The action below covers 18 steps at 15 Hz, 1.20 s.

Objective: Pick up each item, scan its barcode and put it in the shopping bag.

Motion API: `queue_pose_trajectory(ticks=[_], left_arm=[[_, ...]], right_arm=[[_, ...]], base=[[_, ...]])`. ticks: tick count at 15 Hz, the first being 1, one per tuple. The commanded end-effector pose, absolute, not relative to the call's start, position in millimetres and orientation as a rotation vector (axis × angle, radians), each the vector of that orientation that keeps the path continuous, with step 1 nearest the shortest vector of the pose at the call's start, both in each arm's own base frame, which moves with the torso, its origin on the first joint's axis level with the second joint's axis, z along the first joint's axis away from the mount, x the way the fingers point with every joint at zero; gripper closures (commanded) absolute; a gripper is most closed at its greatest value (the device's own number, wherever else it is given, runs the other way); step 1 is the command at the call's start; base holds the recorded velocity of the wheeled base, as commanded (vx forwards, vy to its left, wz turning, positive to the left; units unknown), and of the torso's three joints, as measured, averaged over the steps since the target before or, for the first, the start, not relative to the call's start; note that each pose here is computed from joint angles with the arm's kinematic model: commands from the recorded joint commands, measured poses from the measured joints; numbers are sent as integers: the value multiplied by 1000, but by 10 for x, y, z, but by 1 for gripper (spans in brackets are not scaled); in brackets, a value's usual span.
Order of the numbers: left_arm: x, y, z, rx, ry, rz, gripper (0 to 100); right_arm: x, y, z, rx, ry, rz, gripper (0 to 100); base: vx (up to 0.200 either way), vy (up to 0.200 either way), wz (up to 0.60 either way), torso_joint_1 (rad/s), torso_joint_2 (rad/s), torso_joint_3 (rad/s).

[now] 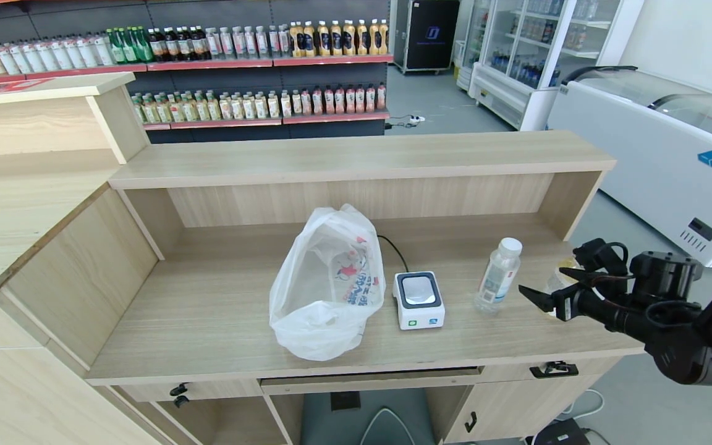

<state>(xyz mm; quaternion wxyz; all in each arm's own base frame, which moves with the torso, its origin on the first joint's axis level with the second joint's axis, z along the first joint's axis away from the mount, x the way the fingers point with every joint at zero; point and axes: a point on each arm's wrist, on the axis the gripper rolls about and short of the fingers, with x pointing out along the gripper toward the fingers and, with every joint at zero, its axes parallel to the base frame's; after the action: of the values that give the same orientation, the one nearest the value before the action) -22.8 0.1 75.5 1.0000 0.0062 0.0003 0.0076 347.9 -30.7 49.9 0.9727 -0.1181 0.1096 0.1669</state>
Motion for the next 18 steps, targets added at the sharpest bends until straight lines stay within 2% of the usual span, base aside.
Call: queue_pose_trajectory(ticks=[1,13,18], left_arm=[[-228,1,755,12,0,15,0],[-228,1,755,12,0,15,0],[-228,1,755,12,0,15,0]], right_arm=[[3537,-285,399,-238,234,348,0],[3939,-267,87,-299,172,511,0],[4046,-137,62,-305,143,557,0]], base=[[0,0,0,0,0,0],[0,0,0,0,0,0],[0,0,0,0,0,0]])
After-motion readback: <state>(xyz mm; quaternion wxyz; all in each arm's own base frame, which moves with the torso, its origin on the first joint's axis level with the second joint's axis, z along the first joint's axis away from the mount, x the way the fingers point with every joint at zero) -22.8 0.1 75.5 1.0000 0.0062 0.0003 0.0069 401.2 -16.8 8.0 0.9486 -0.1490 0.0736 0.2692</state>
